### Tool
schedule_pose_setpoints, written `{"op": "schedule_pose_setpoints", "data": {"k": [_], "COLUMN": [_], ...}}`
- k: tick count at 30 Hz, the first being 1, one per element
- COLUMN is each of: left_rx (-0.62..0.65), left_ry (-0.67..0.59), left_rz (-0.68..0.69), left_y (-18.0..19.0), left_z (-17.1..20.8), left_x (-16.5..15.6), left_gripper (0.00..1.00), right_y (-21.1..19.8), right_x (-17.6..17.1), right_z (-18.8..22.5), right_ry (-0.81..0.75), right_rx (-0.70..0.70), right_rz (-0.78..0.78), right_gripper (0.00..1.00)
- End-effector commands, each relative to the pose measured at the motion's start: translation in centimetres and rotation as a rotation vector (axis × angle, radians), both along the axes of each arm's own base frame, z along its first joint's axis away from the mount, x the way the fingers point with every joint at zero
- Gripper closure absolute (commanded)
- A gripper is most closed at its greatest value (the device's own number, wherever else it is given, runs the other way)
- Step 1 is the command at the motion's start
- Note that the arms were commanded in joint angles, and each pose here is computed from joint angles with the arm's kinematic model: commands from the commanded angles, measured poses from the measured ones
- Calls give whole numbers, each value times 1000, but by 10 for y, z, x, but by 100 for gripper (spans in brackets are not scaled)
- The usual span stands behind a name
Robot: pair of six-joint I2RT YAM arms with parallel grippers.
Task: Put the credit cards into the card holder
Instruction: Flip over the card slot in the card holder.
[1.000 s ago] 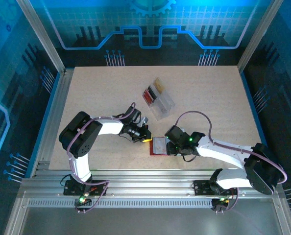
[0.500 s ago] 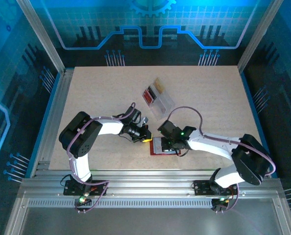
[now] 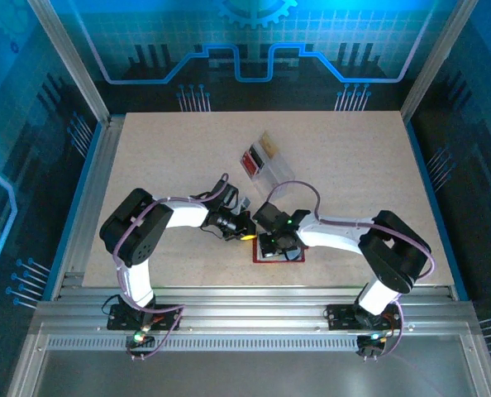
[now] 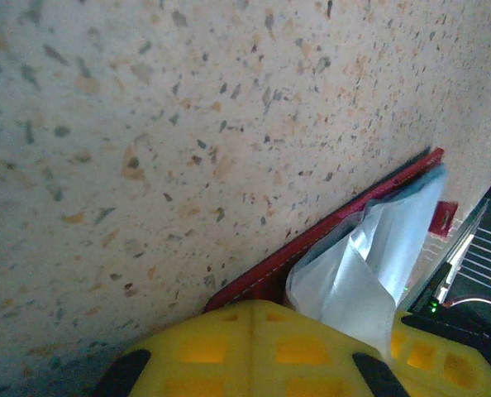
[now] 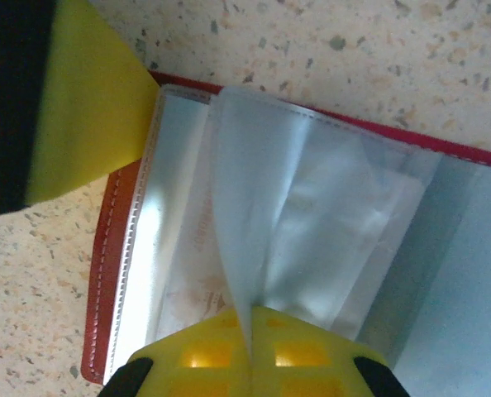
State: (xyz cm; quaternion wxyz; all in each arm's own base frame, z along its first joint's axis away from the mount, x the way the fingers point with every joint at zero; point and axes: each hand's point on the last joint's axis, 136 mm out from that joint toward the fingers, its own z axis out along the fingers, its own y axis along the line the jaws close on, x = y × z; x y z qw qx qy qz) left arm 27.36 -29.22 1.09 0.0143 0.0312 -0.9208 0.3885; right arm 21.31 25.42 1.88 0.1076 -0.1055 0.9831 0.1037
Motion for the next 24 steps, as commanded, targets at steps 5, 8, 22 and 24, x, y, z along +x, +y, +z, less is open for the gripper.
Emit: {"op": "schedule_pose_setpoints", "data": {"k": [5,8,22,24], "left_rx": [218,218,157,140], "left_ry": [165,165,142,141], "left_rz": [0,1,31,53], "left_y": [26,26,33,39], "left_z": [-64,-64,-32,-27], "left_x": [-47,-47,-42,-38], "left_gripper": [97,97,87,85], "right_y": [50,57,55,56], "right_x": [12,14,8,7], "right_z": [-7,-10,-20,-21], "right_ry": [-17,-1,62,66], "right_rx": [142,178,204,219], "right_rz": [75,78,94,103], "right_gripper": [100,95,51,46]}}
